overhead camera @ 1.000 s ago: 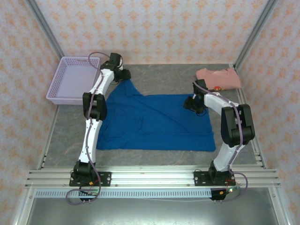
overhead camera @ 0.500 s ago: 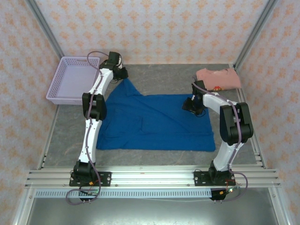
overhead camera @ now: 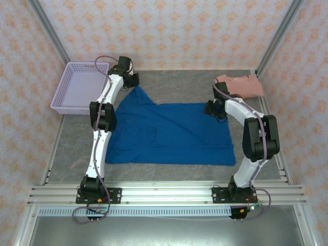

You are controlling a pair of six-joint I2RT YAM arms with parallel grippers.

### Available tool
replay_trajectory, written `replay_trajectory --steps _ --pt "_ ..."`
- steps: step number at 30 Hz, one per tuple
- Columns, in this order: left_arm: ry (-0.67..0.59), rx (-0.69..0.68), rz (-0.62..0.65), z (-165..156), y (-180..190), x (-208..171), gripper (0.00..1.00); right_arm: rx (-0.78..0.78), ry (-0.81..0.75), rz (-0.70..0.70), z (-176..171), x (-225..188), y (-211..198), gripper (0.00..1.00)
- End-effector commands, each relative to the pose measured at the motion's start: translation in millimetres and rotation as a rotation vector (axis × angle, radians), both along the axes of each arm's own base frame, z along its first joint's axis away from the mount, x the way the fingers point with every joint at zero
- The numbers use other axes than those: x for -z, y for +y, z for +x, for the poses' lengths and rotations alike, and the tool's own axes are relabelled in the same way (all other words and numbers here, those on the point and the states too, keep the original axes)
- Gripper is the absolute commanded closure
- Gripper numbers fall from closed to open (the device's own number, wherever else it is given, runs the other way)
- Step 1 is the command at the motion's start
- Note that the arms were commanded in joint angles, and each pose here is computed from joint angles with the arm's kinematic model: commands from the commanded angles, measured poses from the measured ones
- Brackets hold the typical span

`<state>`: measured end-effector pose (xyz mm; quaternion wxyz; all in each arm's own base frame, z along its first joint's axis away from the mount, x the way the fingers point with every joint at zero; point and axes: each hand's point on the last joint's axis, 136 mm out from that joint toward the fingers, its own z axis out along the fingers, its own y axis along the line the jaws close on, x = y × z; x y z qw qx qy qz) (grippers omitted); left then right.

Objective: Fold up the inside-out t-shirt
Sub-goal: Fold the T-shirt at the center of the table.

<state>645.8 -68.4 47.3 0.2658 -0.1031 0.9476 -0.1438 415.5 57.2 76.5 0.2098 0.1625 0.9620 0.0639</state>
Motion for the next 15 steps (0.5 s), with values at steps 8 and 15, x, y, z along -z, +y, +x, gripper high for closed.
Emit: replay_trajectory --steps 8,15 --pt "-0.053 -0.018 -0.033 -7 5 -57 1.00 0.213 -0.031 -0.235 51 -15 -82 0.45" --pt "-0.051 -0.018 -0.033 -7 5 -56 1.00 0.228 0.053 -0.198 74 19 -82 0.50"
